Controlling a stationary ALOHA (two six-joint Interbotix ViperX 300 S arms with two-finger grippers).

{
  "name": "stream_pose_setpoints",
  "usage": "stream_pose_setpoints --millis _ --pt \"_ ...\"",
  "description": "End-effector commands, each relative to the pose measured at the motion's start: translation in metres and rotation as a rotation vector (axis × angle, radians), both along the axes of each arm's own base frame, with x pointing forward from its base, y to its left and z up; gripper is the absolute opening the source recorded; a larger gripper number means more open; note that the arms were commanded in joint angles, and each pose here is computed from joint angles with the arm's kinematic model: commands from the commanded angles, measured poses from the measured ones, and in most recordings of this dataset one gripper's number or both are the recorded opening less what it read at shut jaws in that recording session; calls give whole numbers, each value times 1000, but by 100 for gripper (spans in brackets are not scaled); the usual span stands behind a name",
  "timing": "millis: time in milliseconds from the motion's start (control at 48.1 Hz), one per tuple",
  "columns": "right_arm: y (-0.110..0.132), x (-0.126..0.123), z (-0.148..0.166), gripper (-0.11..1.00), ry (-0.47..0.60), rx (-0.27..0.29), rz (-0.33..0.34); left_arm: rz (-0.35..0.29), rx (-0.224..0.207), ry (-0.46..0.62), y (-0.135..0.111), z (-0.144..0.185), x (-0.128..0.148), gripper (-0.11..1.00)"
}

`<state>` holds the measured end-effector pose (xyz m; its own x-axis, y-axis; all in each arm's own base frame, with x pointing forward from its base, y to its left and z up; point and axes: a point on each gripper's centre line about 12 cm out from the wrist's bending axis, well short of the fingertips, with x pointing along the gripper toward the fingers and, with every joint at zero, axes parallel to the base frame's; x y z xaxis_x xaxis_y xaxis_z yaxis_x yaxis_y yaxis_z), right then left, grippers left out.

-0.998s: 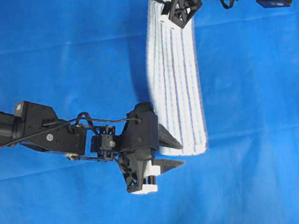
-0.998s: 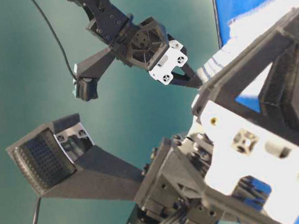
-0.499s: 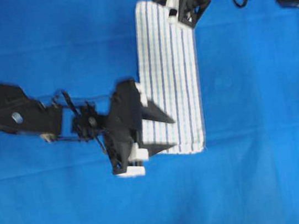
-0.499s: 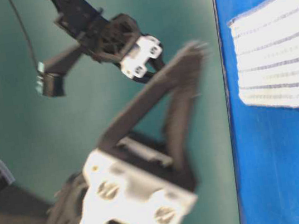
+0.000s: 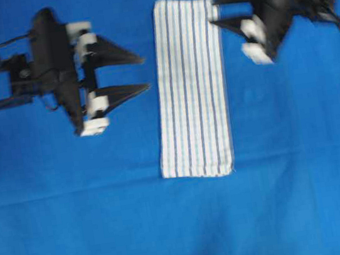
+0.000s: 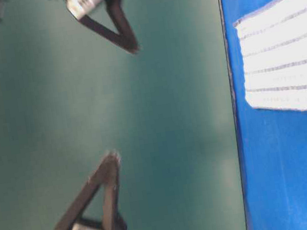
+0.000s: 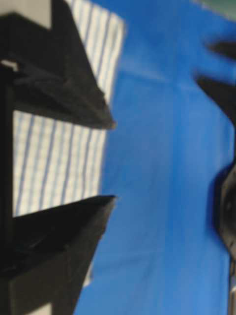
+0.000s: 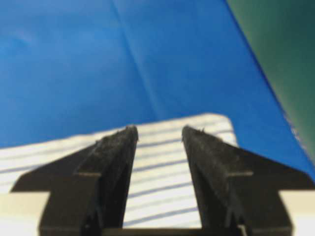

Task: Fold the blue towel.
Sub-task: 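Open both grippers and pull them back to the sides, then grasp the strip's top corners with both grippers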

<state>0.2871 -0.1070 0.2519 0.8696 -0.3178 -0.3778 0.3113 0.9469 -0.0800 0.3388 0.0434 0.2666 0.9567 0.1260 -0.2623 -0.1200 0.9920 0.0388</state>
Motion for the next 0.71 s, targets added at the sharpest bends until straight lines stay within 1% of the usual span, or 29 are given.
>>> stream_pose_setpoints --millis 0,125,229,312,374,686 --pt "14 -12 14 49 -94 -9 27 24 10 -82 5 15 -19 49" --pt "29 -30 11 49 -176 3 52 43 17 -129 7 16 -39 49" --pt "34 -39 2 49 -207 20 55 48 22 -156 8 11 -48 49" --pt "36 -40 -2 49 -214 26 56 50 16 -156 7 6 -49 49" --pt "35 -39 -6 49 -206 30 56 50 14 -153 8 4 -48 51" --pt "35 -35 -6 49 -207 29 59 50 12 -139 8 1 -43 50"
